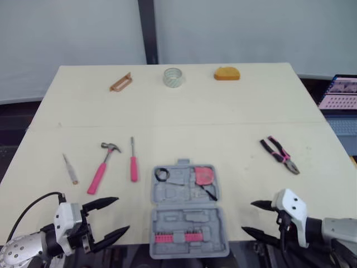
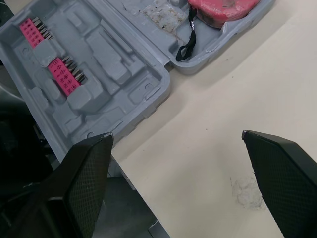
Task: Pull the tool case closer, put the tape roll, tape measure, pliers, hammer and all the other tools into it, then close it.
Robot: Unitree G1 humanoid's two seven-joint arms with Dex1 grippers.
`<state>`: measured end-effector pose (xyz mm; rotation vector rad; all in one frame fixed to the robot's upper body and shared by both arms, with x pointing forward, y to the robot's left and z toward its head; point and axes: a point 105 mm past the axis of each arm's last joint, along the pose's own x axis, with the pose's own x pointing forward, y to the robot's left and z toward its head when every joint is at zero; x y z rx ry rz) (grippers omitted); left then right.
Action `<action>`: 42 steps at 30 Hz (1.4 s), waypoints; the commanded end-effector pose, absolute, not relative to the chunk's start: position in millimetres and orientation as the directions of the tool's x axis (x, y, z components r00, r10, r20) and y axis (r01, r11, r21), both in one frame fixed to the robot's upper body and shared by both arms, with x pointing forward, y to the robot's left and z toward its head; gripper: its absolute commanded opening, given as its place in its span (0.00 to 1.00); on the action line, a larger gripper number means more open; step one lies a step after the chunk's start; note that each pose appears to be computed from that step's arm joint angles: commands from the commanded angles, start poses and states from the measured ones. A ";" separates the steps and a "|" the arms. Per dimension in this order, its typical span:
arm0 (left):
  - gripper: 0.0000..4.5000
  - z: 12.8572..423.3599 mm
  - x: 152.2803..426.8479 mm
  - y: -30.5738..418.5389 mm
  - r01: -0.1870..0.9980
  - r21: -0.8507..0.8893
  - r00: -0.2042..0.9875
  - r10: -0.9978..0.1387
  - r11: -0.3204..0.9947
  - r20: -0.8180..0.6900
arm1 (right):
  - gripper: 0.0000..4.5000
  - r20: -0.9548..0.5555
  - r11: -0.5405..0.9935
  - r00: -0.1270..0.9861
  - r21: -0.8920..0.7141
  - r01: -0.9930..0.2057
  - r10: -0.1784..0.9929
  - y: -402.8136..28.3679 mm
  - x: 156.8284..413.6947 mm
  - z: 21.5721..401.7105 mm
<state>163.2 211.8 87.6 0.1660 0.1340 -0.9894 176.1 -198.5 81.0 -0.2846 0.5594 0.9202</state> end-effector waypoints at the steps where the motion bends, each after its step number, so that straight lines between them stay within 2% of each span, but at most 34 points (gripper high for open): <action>1: 1.00 87.0 160.1 212.5 0.843 0.099 0.538 -0.820 0.529 -0.198 | 0.99 -0.545 0.570 0.476 0.002 -0.822 0.689 -197.6 174.3 81.3; 5: 1.00 86.7 160.7 209.4 0.848 0.104 0.529 -0.825 0.519 -0.197 | 0.99 -0.534 0.592 0.506 -0.013 -0.806 0.677 -202.3 176.3 76.2; 6: 1.00 89.6 164.0 206.0 0.853 0.103 0.521 -0.833 0.511 -0.183 | 0.99 -0.514 0.634 0.555 -0.027 -0.773 0.654 -207.2 182.6 76.8; 9: 1.00 108.6 180.3 185.6 0.900 0.114 0.432 -0.893 0.420 -0.125 | 0.99 -0.456 0.792 0.714 -0.034 -0.610 0.531 -232.5 202.4 81.2; 12: 1.00 124.8 192.7 162.6 0.949 0.121 0.301 -0.951 0.291 -0.075 | 0.99 -0.427 0.892 0.817 -0.051 -0.450 0.388 -262.9 212.6 86.6; 19: 1.00 127.4 207.9 139.5 0.974 0.112 0.202 -0.978 0.196 -0.044 | 0.99 -0.429 0.958 0.875 -0.064 -0.278 0.225 -301.8 230.7 95.2; 28: 1.00 127.6 211.3 129.3 0.972 0.132 0.199 -0.979 0.192 -0.042 | 0.99 -0.473 0.957 0.862 -0.119 -0.266 0.181 -349.0 285.1 101.6; 35: 1.00 129.2 206.3 128.1 0.962 0.143 0.241 -0.970 0.232 -0.044 | 0.99 -0.514 0.926 0.829 -0.155 -0.345 0.223 -350.0 315.6 100.8; 42: 1.00 130.4 200.8 127.4 0.954 0.146 0.273 -0.961 0.264 -0.048 | 0.99 -0.552 0.916 0.804 -0.166 -0.366 0.221 -350.7 333.0 92.3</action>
